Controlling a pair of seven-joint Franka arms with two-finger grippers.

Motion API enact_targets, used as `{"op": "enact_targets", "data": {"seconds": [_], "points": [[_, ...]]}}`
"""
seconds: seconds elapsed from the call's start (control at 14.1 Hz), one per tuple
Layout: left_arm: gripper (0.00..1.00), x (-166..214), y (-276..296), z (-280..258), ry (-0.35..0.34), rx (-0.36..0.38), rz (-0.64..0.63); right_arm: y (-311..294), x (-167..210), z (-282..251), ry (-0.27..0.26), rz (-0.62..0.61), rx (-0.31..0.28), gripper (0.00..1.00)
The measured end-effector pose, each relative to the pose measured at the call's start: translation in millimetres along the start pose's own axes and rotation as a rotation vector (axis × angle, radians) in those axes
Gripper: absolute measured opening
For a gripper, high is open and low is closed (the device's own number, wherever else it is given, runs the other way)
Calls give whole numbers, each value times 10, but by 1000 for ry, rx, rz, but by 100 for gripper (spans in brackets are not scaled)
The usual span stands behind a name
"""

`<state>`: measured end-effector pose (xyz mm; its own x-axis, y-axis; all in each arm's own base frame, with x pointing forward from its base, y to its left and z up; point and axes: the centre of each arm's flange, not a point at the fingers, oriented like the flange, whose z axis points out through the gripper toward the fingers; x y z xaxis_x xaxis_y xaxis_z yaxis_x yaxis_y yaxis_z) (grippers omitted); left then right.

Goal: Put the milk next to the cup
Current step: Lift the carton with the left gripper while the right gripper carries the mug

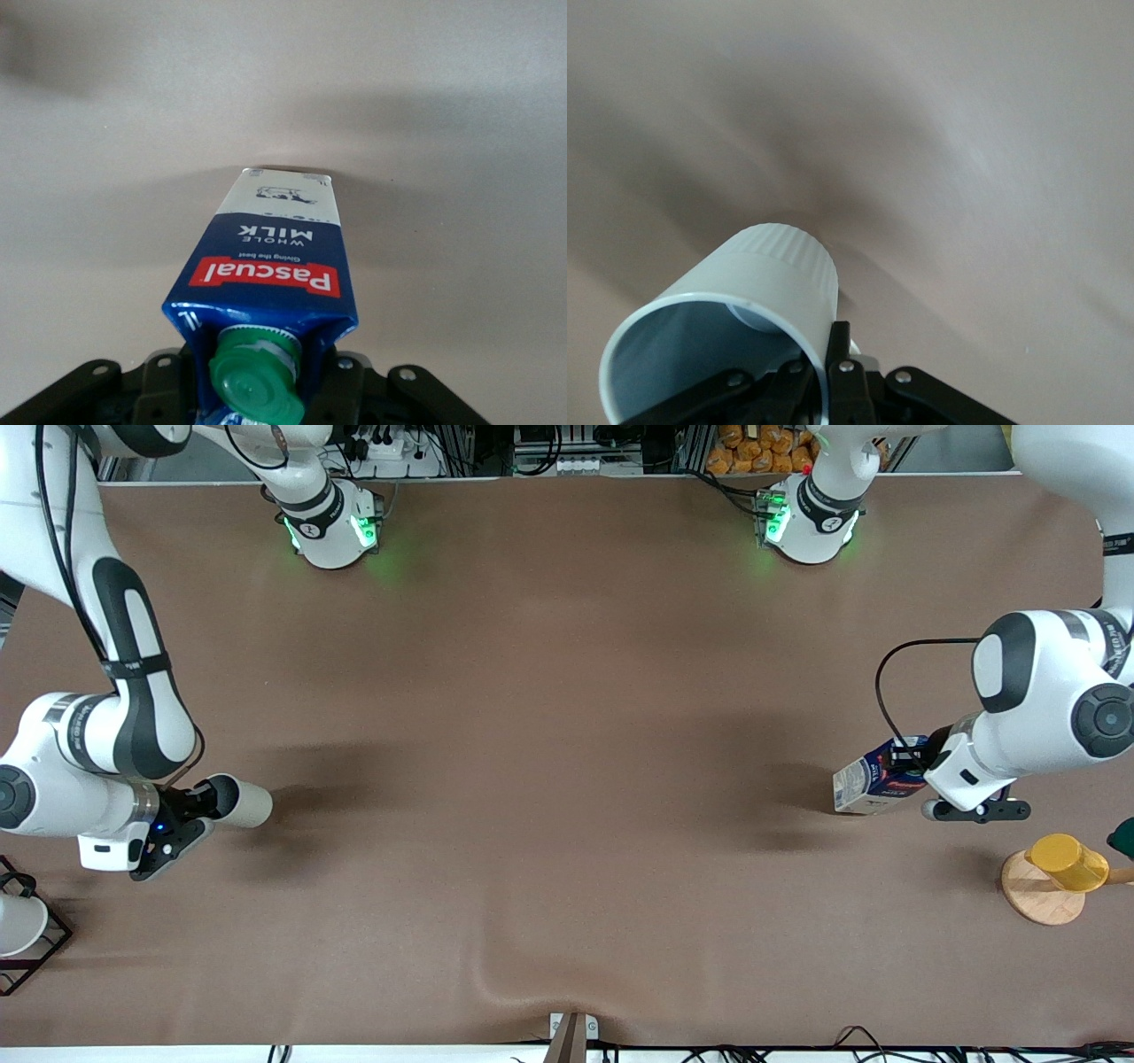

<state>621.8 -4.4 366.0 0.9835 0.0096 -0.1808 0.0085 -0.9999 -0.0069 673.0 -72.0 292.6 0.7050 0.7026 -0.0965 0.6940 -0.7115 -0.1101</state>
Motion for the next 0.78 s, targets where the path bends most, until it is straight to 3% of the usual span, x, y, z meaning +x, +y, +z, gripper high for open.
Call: {"op": "enact_targets", "data": {"seconds": [0.43,0.78], "points": [[46,-197,-6,-538,12,4,-2,-899,794,-658,99,-208,-16,4],[44,-416,174,-952,-33,8,24,-1855,1599,-962,165,-253,-53,4]]}}
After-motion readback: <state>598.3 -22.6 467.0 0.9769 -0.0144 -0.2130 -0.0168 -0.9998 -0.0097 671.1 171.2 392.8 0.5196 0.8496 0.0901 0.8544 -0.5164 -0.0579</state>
